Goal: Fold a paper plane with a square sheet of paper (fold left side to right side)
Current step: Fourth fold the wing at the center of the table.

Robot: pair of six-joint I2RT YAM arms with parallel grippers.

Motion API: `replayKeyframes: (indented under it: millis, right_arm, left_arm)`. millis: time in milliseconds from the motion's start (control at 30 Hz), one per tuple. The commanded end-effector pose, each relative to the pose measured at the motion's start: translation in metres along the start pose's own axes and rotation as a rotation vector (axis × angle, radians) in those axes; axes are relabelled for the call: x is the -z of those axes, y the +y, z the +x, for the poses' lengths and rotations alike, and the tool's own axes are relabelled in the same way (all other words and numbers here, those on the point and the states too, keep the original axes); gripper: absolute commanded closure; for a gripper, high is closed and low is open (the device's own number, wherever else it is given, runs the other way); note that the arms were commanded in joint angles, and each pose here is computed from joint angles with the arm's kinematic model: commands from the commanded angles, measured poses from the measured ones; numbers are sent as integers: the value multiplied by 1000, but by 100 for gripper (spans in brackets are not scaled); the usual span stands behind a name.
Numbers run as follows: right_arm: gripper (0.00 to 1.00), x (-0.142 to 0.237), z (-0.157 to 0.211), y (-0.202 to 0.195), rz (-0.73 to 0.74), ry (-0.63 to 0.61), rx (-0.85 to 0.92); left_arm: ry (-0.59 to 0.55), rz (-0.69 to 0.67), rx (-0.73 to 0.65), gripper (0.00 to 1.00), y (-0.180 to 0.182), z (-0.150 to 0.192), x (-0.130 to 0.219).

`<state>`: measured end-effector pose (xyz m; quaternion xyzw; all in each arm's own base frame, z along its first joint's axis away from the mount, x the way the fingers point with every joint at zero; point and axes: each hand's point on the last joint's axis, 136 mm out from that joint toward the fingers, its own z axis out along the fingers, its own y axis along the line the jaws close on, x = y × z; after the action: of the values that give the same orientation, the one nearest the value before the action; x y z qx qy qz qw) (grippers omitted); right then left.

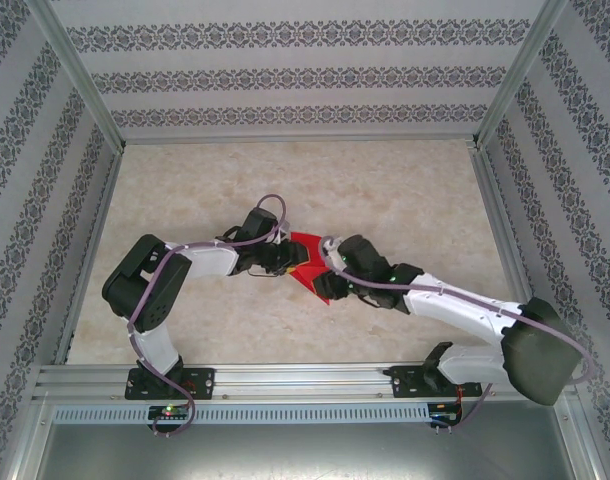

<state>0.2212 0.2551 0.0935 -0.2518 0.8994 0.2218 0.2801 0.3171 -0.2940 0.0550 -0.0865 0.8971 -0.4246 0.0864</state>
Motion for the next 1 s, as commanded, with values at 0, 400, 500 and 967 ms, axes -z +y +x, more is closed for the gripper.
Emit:
replayKeyframes:
  millis: [0,400,500,967]
  right_arm:
    - [52,-16,8,-9,103,8,8]
    - [54,-49,16,-14,203,48,52]
    - [55,-53,18,-15,209,60,56]
    - [70,-62,23,-19,241,86,68]
  left_arm:
    - [1,38,-17,71,-23,0,5]
    - [3,33,1,75,-28,-3,6]
    - [2,35,-1,75,-30,-4,6]
    - [6,23,0,70,-32,-4,8]
